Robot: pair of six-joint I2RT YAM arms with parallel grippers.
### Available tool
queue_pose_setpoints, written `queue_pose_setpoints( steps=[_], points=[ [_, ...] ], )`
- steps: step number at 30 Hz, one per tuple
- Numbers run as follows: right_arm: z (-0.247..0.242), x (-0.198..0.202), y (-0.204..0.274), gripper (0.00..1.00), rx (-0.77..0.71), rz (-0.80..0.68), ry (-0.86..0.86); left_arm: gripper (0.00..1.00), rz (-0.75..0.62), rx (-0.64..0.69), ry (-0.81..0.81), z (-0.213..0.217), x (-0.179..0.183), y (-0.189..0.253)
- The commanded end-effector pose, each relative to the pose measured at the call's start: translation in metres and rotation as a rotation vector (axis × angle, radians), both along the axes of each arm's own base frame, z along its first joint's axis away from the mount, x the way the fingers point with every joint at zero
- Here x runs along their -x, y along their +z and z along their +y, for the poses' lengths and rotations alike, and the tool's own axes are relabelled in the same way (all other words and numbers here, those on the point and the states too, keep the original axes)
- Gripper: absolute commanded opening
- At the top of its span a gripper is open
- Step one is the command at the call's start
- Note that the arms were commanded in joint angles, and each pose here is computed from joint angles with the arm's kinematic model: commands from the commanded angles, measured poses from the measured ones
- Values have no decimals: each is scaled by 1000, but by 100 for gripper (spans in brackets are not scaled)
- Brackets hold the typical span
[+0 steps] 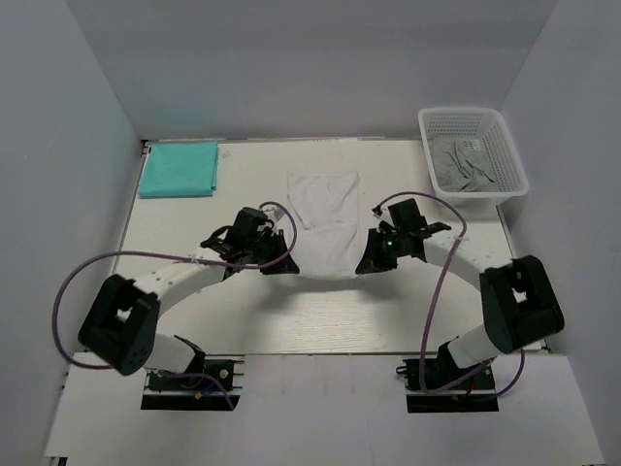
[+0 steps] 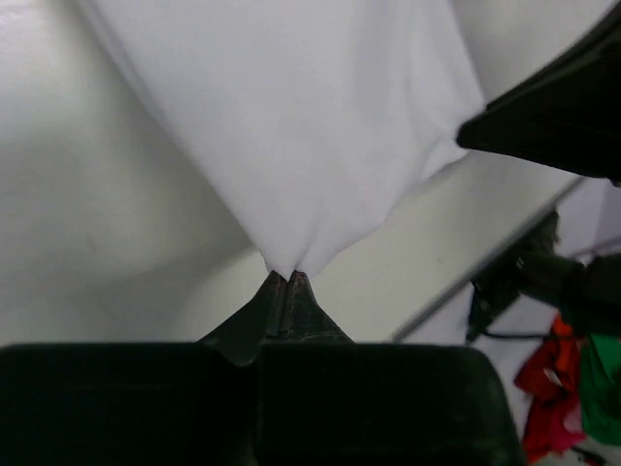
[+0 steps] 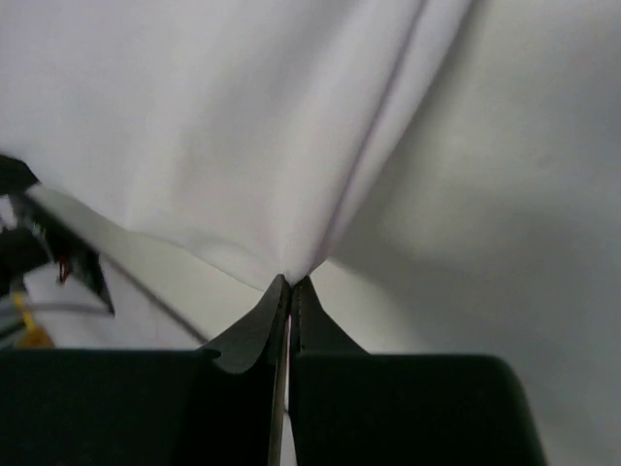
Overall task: Fold and stack the t-shirts
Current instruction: Grab one side of the 2/3 rectangular tshirt with both arms, then fold the long partially folded tshirt into a neat square
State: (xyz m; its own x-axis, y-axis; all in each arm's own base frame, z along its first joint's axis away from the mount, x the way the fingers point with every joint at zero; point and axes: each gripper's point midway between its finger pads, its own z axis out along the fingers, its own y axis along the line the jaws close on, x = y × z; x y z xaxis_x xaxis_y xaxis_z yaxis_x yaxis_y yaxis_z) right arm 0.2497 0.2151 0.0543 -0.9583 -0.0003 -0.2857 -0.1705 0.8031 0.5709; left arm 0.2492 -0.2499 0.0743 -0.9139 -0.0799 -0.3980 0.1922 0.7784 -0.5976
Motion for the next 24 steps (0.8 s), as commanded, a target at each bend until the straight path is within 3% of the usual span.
queue_pose_setpoints(
  steps=[1, 5, 9, 16, 24],
  points=[
    [-4, 76, 23, 0, -84, 155, 200, 0, 42, 91, -112, -3, 49, 39],
    [-9, 114, 62, 0, -150, 160, 311, 0, 77, 101, -194, 3, 88, 73],
    [-11, 127, 103, 0, -201, 110, 363, 0, 43, 245, -272, -4, 111, 115],
    [-12, 137, 155, 0, -266, -29, 396, 0, -43, 305, -294, 0, 123, 151],
    [-7, 117, 166, 0, -265, -91, 392, 0, -113, 258, -233, 6, 109, 162]
  ],
)
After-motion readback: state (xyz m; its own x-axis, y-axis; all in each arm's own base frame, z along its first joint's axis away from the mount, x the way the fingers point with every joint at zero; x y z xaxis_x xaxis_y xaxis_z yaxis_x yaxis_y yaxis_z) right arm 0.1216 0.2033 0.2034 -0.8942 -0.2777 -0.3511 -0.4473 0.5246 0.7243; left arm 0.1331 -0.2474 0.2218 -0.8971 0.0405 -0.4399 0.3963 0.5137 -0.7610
